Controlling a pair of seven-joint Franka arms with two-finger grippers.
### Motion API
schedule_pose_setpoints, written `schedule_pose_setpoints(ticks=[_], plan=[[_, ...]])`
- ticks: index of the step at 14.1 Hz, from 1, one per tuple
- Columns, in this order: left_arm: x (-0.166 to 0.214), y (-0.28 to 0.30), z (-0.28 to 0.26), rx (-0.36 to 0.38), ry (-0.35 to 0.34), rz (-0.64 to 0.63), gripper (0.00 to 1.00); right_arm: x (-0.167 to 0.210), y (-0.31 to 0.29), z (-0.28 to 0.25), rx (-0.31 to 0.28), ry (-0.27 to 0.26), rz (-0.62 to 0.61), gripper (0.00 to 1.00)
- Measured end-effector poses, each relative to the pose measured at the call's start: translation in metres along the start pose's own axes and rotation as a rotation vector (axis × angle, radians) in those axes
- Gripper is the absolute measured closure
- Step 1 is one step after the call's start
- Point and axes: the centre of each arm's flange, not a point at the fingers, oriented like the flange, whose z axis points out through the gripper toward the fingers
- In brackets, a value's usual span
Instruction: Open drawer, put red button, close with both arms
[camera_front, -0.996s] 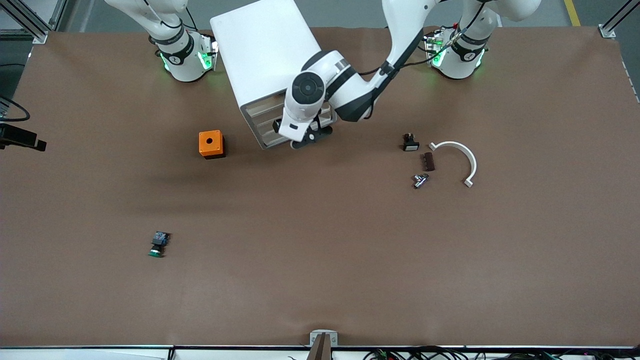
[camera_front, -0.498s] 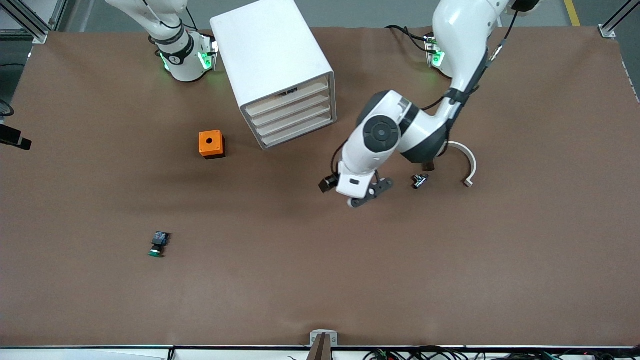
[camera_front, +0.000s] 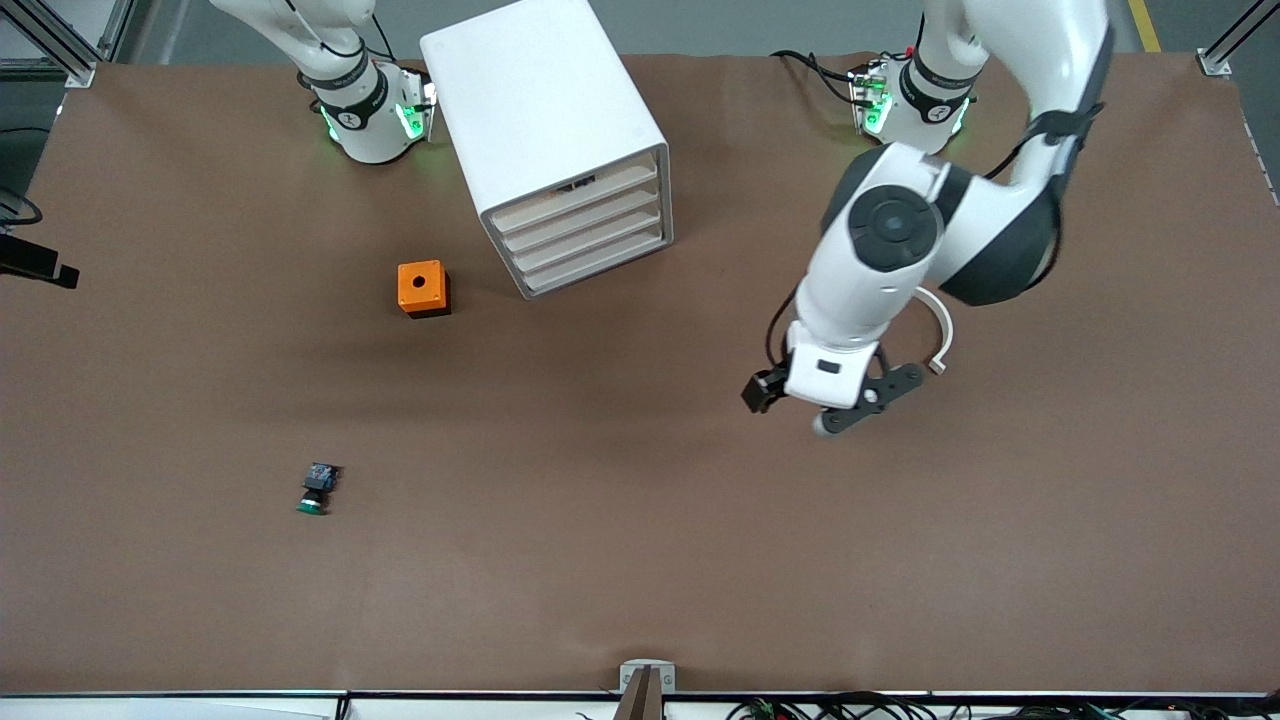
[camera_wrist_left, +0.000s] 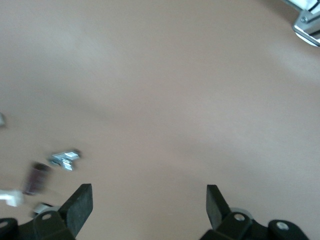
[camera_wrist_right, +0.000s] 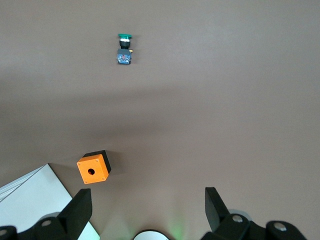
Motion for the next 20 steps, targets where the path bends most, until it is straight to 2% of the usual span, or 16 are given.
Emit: schedule_pose_setpoints(ticks=[5, 8, 12, 16, 20], plan=[[0.042, -0.080, -0.083, 0.045, 0.005, 0.124, 0.00, -0.034, -0.007, -0.035, -0.001, 0.026, -0.009, 0.00], [0.048, -0.124, -0.128, 0.072, -0.001, 0.205, 0.00, -0.042, -0.008, -0.030, 0.001, 0.025, -0.010, 0.00], [0.050, -0.188, -0.181, 0.111, -0.028, 0.325, 0.00, -0.044, -0.008, -0.022, -0.028, 0.064, -0.042, 0.00], [0.042, -0.221, -0.201, 0.124, -0.036, 0.402, 0.00, -0.057, -0.029, -0.022, -0.061, 0.106, -0.094, 0.00], [0.037, -0.234, -0.203, 0.129, -0.036, 0.403, 0.00, -0.068, -0.032, -0.022, -0.063, 0.116, -0.102, 0.00]])
